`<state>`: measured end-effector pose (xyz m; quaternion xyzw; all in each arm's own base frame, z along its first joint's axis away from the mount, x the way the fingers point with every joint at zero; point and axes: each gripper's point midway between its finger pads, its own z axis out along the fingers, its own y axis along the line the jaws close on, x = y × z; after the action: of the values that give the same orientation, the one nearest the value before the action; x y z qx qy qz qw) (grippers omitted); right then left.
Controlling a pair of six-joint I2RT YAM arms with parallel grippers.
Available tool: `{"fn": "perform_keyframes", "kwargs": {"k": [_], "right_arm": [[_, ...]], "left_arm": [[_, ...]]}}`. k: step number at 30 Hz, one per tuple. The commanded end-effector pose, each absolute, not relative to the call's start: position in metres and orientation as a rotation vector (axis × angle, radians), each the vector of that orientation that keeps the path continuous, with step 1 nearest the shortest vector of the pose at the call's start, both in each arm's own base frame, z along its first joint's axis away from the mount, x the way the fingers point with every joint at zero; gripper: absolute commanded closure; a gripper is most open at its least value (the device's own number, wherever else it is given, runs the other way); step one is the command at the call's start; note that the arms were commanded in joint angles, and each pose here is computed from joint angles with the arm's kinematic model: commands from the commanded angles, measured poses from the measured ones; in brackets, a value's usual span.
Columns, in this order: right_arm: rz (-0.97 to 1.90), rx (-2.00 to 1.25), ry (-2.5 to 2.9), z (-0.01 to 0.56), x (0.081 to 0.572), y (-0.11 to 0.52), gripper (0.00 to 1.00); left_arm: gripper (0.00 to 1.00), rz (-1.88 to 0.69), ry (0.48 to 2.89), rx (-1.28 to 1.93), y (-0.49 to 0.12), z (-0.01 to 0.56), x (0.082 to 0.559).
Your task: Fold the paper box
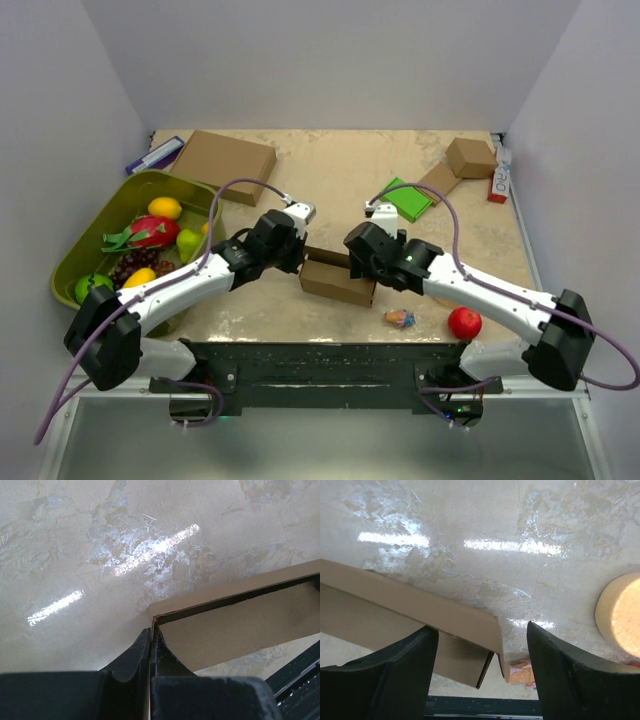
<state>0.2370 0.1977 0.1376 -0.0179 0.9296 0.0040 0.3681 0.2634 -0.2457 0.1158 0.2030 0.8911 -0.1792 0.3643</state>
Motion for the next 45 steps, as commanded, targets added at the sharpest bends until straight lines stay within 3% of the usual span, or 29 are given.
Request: {"fn": "perform_keyframes", "kwargs": {"k": [1,5,10,17,45], "right_arm": [[0.108,-0.093,2.238,0.184,0.243,0.198,0.21],[0.180,-0.109,2.163,0.204,0.241,0.199,0.20],[0.250,-0.381,2.074,0.220,0.219,0.239,0.35],[0.276,-0.677,2.027,0.191,0.190,0.292,0.45],[-0.012,-0.667,2.119,0.106,0.218,0.274,0.46]], "left_arm": [[1.00,-0.505,2.198,0.586,-0.261,0.140,0.273],[1.00,-0.504,2.191,0.592,-0.263,0.141,0.275],[1.00,-0.495,2.184,0.600,-0.264,0.145,0.278],[1.00,-0.477,2.194,0.610,-0.262,0.143,0.279],[1.00,-0.498,2.196,0.618,-0.269,0.144,0.281]]}}
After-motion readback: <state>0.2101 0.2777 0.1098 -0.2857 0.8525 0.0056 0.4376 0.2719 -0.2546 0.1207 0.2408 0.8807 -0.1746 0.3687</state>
